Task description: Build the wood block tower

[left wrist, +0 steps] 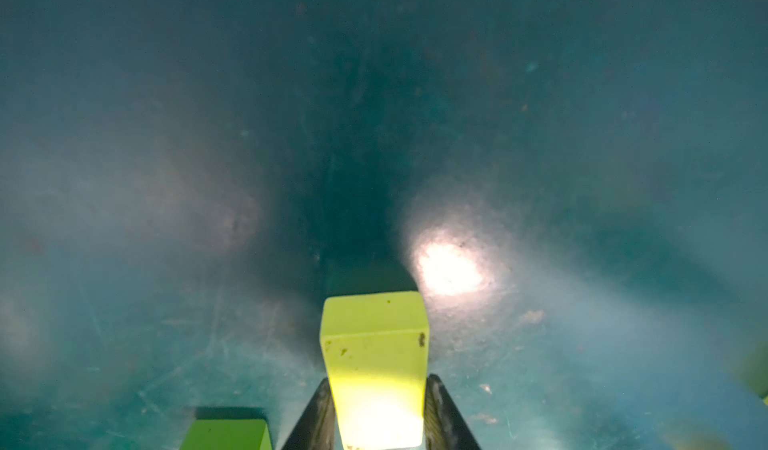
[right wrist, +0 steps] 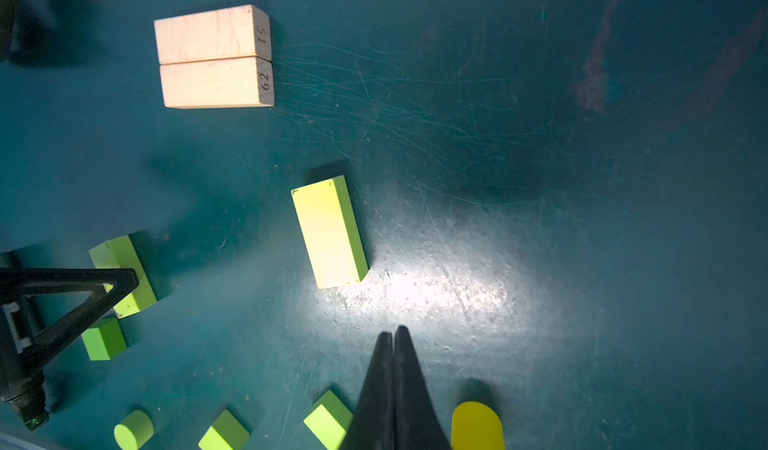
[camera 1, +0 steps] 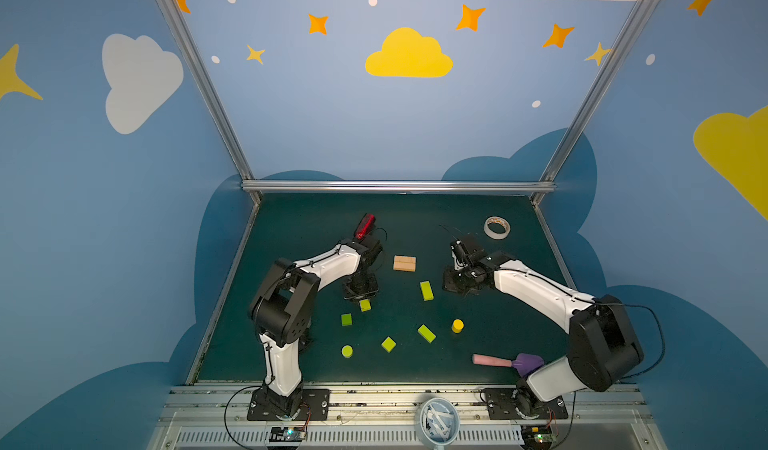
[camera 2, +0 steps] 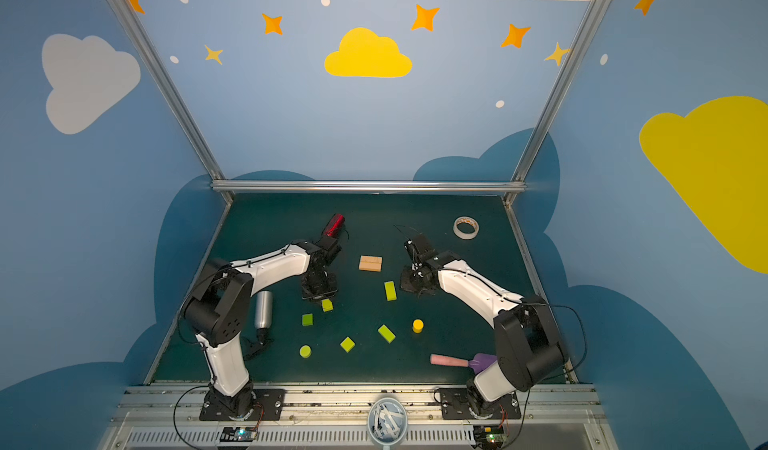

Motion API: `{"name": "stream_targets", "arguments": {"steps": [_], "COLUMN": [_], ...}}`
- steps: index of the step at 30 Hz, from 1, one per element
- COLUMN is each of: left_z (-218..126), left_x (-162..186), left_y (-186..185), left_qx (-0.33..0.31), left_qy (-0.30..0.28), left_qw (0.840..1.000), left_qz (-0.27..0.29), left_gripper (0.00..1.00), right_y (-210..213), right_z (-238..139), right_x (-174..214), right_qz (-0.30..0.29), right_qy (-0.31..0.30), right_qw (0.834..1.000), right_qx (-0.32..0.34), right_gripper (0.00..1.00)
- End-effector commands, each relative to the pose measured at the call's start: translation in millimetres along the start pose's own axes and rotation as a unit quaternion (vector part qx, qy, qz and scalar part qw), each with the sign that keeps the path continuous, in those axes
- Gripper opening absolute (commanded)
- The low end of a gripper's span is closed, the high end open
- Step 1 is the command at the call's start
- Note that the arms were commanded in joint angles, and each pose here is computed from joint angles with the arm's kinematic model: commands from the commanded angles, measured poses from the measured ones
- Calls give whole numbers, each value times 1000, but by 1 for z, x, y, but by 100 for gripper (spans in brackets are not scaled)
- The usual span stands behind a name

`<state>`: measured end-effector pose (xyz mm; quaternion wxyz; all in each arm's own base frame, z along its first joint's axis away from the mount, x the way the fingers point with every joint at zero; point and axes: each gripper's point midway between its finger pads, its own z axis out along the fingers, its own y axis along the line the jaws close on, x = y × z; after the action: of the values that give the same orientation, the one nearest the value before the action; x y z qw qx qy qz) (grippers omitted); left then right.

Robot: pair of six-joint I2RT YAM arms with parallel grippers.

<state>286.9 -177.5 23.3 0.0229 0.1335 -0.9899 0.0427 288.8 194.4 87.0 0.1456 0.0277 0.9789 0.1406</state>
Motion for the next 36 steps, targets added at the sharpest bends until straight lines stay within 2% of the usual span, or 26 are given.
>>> {"name": "stream_targets", "arguments": {"steps": [1,10,19,27,36], "left_z": [-1,1,-14,-31,-62], "left_x": [1,2,-3,-8,-33], "left_y": [3,2,-1,-12,-42], "left_qx": [-12,-12,-15,-1,12], "left_qy": [1,6,-5,-10,-30], "left_qw": [1000,1000,999,998,995], "left_qz": [7,12,35,55,95], "left_gripper": [32,23,15,14,13], "right_y": [-5,-4,-4,-2,-4], "right_z": [4,4,4,3,0], "right_x": [3,4,4,2,3], "right_qz": [6,6,4,0,-1], "right_qy": [8,8,11,12,10], "right_qw": [1000,1000,1000,1000,1000], "right_qx": [6,6,6,5,7], "right_gripper": [0,0,0,0,0]}}
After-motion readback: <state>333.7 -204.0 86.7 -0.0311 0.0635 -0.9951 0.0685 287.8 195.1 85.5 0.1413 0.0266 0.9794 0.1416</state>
